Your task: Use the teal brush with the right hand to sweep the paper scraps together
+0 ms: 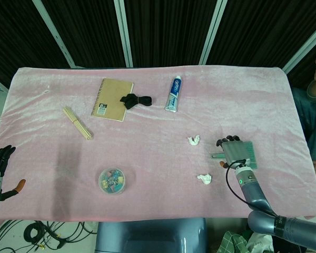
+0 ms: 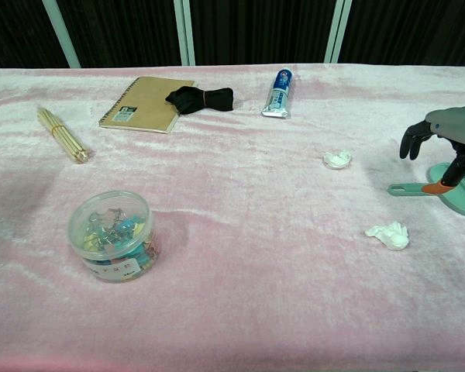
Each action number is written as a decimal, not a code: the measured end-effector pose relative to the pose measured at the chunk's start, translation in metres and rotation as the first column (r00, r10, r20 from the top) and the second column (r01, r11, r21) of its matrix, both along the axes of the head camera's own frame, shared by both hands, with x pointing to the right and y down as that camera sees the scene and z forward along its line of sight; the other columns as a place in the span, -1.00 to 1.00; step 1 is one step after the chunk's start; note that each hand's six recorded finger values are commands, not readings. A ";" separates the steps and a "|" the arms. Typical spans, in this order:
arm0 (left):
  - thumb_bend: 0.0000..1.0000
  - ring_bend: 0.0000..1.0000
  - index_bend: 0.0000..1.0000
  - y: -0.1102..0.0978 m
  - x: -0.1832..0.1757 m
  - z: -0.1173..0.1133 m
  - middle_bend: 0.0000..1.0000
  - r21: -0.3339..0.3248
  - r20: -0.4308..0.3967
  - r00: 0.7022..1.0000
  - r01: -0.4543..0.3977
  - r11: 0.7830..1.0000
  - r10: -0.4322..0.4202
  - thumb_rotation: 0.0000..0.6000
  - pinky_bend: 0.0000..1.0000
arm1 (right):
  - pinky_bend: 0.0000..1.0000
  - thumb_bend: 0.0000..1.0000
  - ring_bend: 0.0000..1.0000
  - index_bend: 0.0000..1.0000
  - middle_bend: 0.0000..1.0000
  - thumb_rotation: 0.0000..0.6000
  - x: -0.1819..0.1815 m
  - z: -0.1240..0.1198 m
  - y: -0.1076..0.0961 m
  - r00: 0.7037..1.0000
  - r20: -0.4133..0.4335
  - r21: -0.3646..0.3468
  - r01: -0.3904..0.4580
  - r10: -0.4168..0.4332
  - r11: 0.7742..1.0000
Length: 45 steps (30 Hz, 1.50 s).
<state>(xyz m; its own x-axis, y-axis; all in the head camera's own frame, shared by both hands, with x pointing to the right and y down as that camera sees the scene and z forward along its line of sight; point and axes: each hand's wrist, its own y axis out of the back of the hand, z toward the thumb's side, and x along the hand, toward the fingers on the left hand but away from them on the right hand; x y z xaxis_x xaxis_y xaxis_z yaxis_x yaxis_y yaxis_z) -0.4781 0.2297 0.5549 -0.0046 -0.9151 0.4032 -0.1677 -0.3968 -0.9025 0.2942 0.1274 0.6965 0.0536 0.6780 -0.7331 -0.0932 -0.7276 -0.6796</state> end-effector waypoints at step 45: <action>-0.45 -0.91 -0.90 0.000 -0.002 0.000 -0.91 -0.010 -0.002 1.000 0.011 1.000 -0.011 1.00 -0.82 | -0.70 -0.65 -0.67 -0.21 -0.24 1.00 -0.006 0.016 0.000 0.996 -0.054 0.007 0.068 -0.068 0.998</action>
<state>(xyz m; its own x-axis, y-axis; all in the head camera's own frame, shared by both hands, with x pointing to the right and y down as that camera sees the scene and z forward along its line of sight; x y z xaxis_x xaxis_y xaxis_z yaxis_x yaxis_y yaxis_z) -0.4797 0.2298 0.5554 -0.0137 -0.9108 0.4127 -0.1740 -0.4043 -0.8979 0.2881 0.1272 0.7122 0.0604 0.6808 -0.7300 -0.1790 -0.7121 -0.6789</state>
